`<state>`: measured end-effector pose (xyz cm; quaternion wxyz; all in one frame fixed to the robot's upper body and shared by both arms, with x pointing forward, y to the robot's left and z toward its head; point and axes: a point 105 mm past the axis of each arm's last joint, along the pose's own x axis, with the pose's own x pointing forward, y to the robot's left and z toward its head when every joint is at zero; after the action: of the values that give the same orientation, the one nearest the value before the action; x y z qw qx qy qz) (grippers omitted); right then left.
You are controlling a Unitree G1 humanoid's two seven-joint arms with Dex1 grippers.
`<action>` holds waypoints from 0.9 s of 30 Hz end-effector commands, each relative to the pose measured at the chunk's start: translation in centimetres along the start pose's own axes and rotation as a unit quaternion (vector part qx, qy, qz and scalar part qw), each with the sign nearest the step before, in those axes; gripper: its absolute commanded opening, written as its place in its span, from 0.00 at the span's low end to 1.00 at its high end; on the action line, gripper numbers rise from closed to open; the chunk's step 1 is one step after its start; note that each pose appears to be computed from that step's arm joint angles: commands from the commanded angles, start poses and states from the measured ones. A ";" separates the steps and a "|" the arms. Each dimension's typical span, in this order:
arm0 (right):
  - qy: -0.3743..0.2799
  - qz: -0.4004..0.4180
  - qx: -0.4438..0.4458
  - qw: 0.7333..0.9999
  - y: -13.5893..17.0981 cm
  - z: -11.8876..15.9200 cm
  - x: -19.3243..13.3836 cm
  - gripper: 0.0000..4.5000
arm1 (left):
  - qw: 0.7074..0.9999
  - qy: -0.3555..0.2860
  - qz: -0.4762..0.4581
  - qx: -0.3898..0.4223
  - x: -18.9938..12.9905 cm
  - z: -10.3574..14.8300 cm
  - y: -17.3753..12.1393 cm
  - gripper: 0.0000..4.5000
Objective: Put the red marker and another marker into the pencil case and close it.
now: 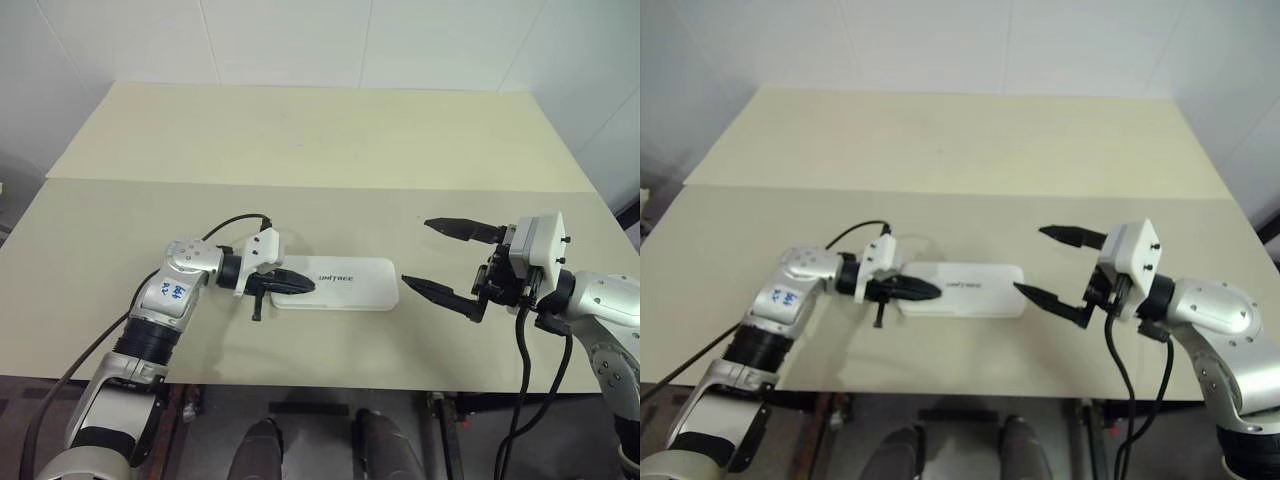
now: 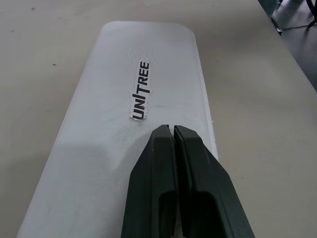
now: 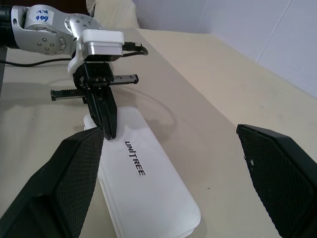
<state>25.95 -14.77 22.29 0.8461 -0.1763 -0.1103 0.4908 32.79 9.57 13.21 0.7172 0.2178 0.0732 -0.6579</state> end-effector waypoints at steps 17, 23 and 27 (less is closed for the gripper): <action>-0.015 0.002 -0.010 1.000 -1.1 0.2 0.1 1.00 | 0.964 -0.221 0.138 -0.053 -7.7 6.7 1.5 0.01; -0.006 -0.016 -0.004 1.000 -2.1 -0.6 -0.6 1.00 | 0.962 -0.193 0.180 -0.071 -10.4 5.1 0.3 0.28; 0.002 -0.039 -0.005 0.999 -2.6 -1.0 -1.2 1.00 | 0.960 -0.175 0.204 -0.075 -11.7 3.7 -1.4 0.59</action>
<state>27.94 -16.75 21.32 0.8623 -0.1646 -0.0936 0.4696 29.97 18.88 19.25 0.8565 0.0369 -0.0184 -0.5145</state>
